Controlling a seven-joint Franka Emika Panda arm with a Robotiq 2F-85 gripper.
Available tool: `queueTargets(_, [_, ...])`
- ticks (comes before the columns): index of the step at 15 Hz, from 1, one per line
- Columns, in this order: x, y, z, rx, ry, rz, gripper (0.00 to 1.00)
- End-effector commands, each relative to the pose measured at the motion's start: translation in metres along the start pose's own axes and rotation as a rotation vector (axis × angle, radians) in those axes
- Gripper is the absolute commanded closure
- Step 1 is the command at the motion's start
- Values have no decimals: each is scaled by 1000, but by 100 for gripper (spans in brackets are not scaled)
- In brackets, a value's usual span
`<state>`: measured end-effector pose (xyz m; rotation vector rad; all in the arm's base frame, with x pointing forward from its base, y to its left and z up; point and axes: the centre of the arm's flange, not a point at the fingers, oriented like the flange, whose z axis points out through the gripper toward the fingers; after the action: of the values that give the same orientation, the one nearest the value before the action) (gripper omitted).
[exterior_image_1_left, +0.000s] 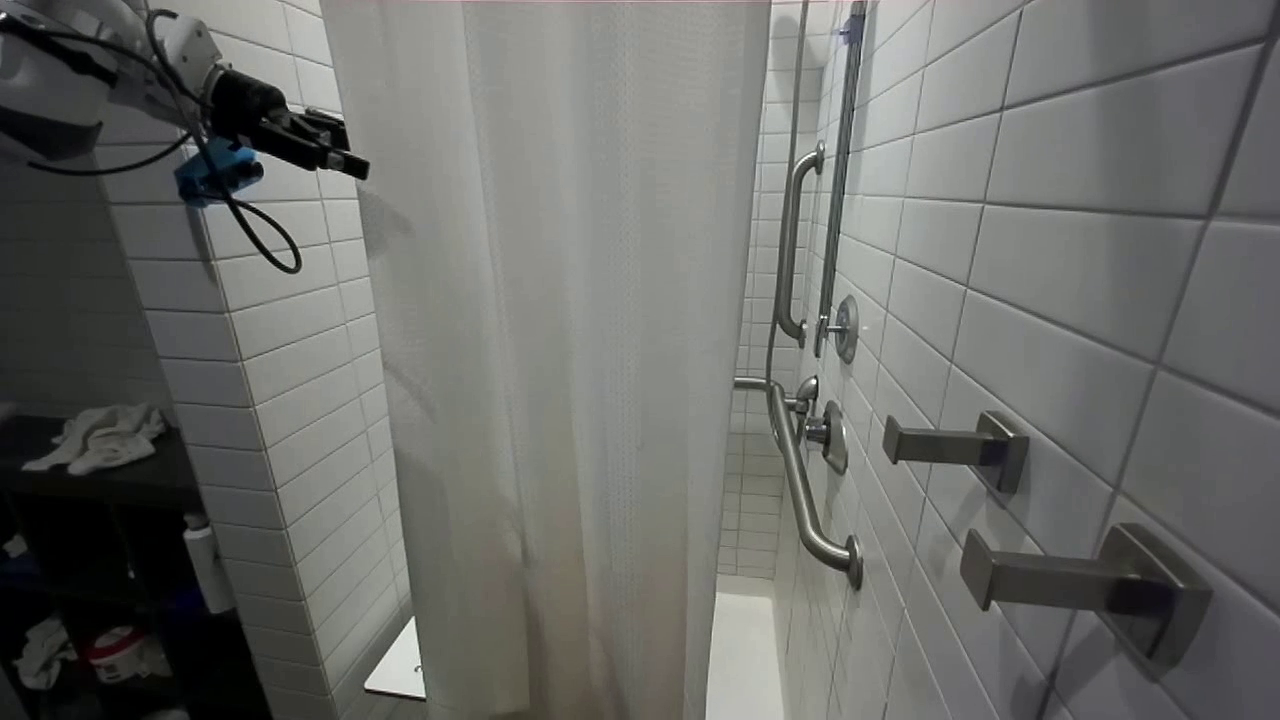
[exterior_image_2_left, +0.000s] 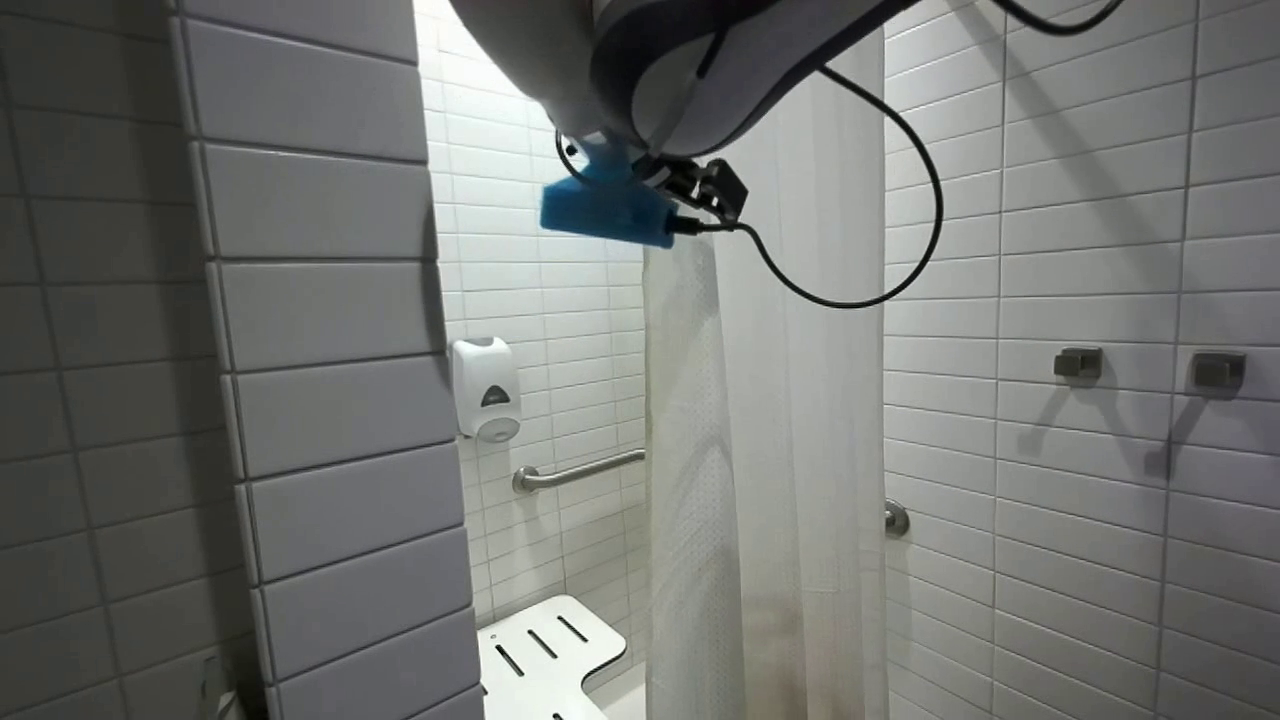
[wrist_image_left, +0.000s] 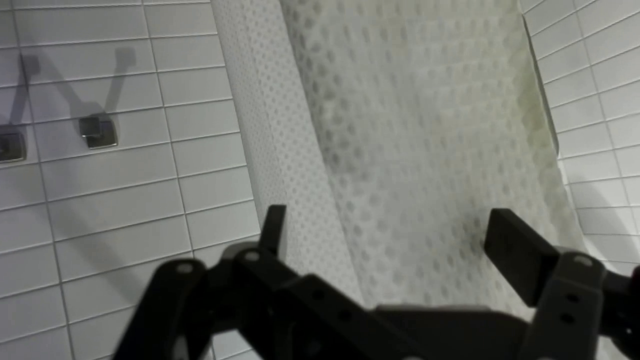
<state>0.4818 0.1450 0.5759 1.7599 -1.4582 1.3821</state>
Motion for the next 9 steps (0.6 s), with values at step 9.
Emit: queueTargets(9, [48, 85, 23, 156, -70, -37, 0])
